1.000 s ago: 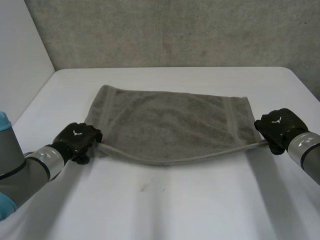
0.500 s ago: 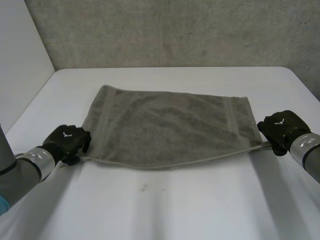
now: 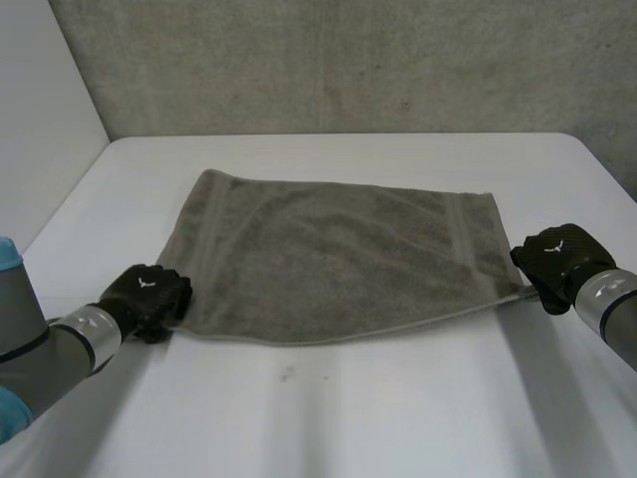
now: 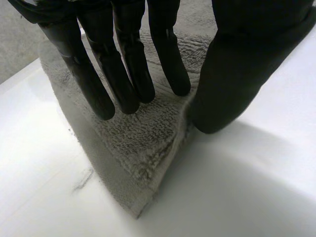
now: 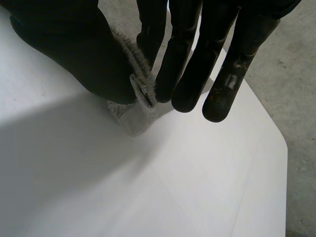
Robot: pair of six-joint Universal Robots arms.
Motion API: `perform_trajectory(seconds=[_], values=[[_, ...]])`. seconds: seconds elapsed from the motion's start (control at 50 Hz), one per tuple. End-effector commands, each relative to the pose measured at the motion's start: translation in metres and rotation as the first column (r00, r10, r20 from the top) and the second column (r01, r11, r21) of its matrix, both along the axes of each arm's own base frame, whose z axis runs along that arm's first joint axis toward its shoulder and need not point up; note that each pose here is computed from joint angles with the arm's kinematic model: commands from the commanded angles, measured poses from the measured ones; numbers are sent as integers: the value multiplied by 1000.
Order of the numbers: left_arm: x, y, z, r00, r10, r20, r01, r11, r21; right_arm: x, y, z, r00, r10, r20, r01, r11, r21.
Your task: Fold the towel.
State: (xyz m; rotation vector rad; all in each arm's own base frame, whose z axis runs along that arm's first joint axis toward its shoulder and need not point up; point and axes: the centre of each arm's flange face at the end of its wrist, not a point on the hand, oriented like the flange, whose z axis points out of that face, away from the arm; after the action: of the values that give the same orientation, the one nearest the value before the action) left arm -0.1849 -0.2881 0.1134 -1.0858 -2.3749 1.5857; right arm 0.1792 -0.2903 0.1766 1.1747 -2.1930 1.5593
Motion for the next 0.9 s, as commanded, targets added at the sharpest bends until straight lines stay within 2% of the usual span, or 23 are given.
perform_trajectory(seconds=[0.02, 0.08, 0.14, 0.24, 0.28, 0.34, 0.44, 0.5, 0.58, 0.62, 0.66, 0.74, 0.82, 0.9], values=[[0, -9, 3, 1000, 5, 2, -4, 999, -38, -1, -2, 4, 1000, -7, 3, 7, 1000, -11], [0, -10, 8, 1000, 9, 3, -9, 998, -57, -2, -3, 6, 1000, -10, 4, 10, 1000, -20], [1, -8, 52, 1000, 13, -7, -15, 981, -192, -2, -3, 9, 1000, -13, 3, 13, 1000, -24], [4, 3, 91, 1000, 21, -18, -25, 956, -291, -3, 5, 29, 1000, -10, 2, 10, 998, -59], [6, 11, 104, 1000, 23, -18, -27, 947, -319, -7, 18, 46, 1000, -8, -1, 8, 999, -31], [9, 28, 125, 999, 30, -17, -34, 945, -324, -10, 27, 52, 1000, -6, -16, 6, 1000, 3], [18, 52, 142, 998, 55, -7, -55, 966, -253, -20, 66, 71, 984, 110, -141, -87, 983, 164], [24, 59, 140, 997, 73, 26, -67, 980, -185, -23, 72, 71, 976, 141, -169, -105, 973, 205], [23, 59, 128, 997, 54, 59, -45, 990, -134, -26, 73, 67, 961, 191, -198, -140, 960, 244], [19, 55, 106, 997, 24, 80, -20, 999, -50, -25, 71, 62, 962, 193, -191, -140, 955, 263], [17, 52, 95, 996, 10, 88, -9, 1000, -9, -25, 59, 40, 961, 207, -183, -135, 930, 341], [13, 34, 63, 994, -19, 103, 11, 997, 82, -27, 42, 22, 962, 194, -194, -109, 919, 379], [9, 18, 47, 992, -43, 114, 32, 995, 98, -24, 15, 11, 964, 137, -228, -56, 943, 329], [-2, -10, 40, 990, -69, 120, 64, 997, 39, -12, -3, 5, 969, 108, -223, -44, 961, 273]])
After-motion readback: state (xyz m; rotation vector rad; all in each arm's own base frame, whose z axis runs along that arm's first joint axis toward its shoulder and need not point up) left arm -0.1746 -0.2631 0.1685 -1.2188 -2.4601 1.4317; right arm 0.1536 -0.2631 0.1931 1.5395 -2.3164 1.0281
